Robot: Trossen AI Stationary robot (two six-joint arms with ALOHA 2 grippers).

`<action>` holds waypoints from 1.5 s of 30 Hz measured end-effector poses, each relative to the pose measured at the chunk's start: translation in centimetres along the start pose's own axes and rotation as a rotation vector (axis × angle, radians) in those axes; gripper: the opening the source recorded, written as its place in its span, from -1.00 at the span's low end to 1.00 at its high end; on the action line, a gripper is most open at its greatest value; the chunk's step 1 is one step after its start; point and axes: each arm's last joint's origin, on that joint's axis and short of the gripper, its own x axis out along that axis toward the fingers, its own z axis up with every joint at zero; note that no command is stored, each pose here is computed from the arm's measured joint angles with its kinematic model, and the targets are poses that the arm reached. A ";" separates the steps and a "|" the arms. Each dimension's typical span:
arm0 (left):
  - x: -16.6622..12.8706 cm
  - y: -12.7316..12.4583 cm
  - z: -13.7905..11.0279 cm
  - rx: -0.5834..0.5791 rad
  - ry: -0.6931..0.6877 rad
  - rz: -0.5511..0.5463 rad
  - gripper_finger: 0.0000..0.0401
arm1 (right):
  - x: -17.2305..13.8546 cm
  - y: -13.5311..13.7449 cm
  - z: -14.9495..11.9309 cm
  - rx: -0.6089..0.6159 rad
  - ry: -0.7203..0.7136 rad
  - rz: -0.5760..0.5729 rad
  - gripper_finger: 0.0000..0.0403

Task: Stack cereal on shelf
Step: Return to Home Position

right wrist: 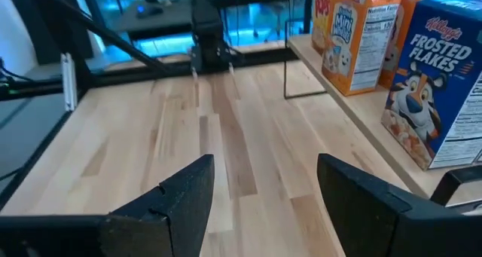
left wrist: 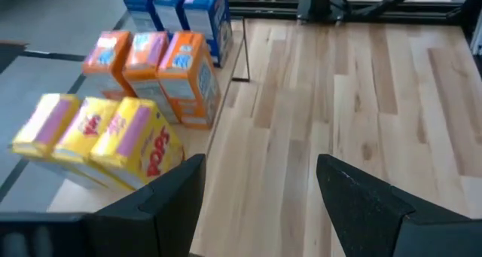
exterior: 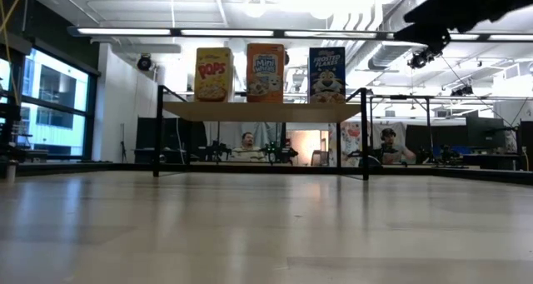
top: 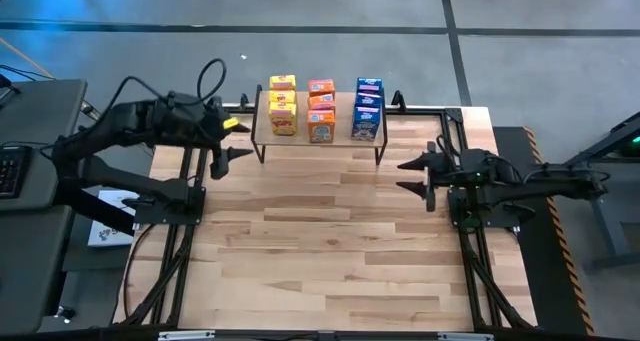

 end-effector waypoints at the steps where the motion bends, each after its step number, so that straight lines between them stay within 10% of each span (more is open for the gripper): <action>1: 0.2 -0.2 -0.6 -0.003 -0.005 0.004 0.23 | -0.3 0.0 -0.4 -0.003 -0.017 0.004 0.14; 45: 8.9 -5.9 -21.0 -0.029 -0.381 -0.210 0.23 | -1.6 -0.5 -3.4 0.019 -0.110 0.019 0.14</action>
